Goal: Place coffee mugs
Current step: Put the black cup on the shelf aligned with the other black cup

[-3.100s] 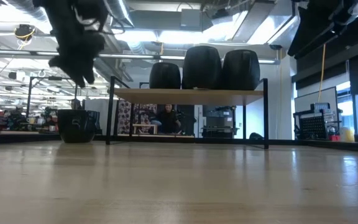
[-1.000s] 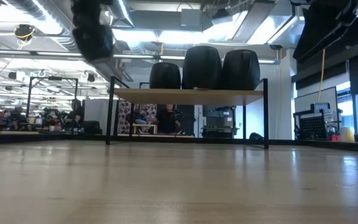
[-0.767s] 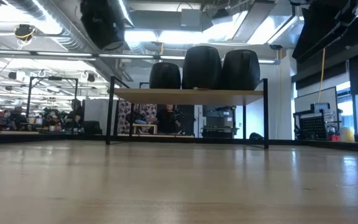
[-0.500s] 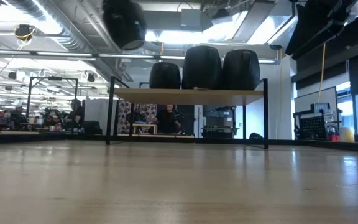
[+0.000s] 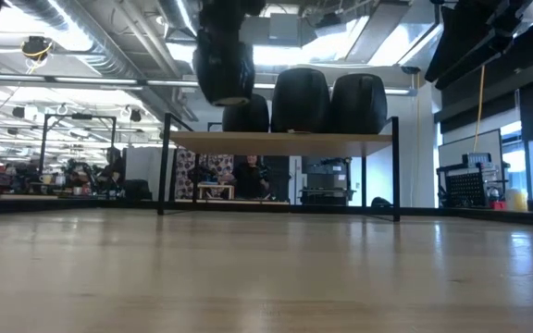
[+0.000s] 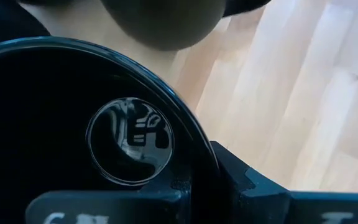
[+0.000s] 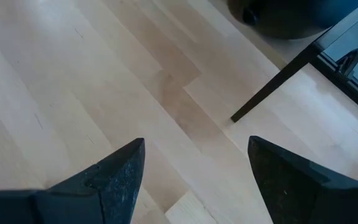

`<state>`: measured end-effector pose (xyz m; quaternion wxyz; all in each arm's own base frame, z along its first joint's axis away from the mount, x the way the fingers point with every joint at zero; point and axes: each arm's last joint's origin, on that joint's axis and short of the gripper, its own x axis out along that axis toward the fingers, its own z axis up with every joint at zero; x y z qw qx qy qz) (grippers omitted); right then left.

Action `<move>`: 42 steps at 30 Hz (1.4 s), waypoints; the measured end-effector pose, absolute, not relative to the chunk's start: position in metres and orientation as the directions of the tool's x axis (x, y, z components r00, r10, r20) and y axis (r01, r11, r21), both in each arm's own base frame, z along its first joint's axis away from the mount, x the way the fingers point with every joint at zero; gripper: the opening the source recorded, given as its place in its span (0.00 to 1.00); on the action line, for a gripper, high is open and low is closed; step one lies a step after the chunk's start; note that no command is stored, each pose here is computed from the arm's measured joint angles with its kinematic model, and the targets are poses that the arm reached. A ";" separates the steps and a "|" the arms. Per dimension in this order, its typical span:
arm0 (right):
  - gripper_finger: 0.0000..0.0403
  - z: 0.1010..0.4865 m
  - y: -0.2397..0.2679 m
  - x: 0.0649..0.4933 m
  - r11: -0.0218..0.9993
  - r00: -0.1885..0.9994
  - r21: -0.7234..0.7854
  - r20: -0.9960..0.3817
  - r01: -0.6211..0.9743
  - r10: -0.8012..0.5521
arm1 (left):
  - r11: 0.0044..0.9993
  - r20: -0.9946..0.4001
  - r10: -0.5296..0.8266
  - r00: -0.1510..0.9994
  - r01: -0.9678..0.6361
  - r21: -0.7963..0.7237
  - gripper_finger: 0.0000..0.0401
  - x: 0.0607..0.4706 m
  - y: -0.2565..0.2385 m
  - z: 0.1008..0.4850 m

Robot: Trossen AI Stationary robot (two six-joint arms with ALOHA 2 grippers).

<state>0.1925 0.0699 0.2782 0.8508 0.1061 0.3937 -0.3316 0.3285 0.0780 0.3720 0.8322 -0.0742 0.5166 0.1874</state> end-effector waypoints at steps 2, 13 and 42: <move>0.68 0.278 0.070 0.193 0.758 0.470 -0.081 -0.740 0.648 -0.481 | 0.916 -0.903 0.233 0.361 -0.394 0.079 0.06 0.332 0.082 0.364; 0.68 0.278 0.070 0.193 0.758 0.470 -0.082 -0.740 0.648 -0.481 | 0.889 -0.938 0.231 0.259 -0.447 0.096 0.06 0.339 0.100 0.343; 0.68 0.278 0.070 0.193 0.765 0.470 -0.083 -0.745 0.639 -0.474 | 0.926 -0.905 0.204 0.374 -0.373 0.054 0.08 0.348 0.111 0.345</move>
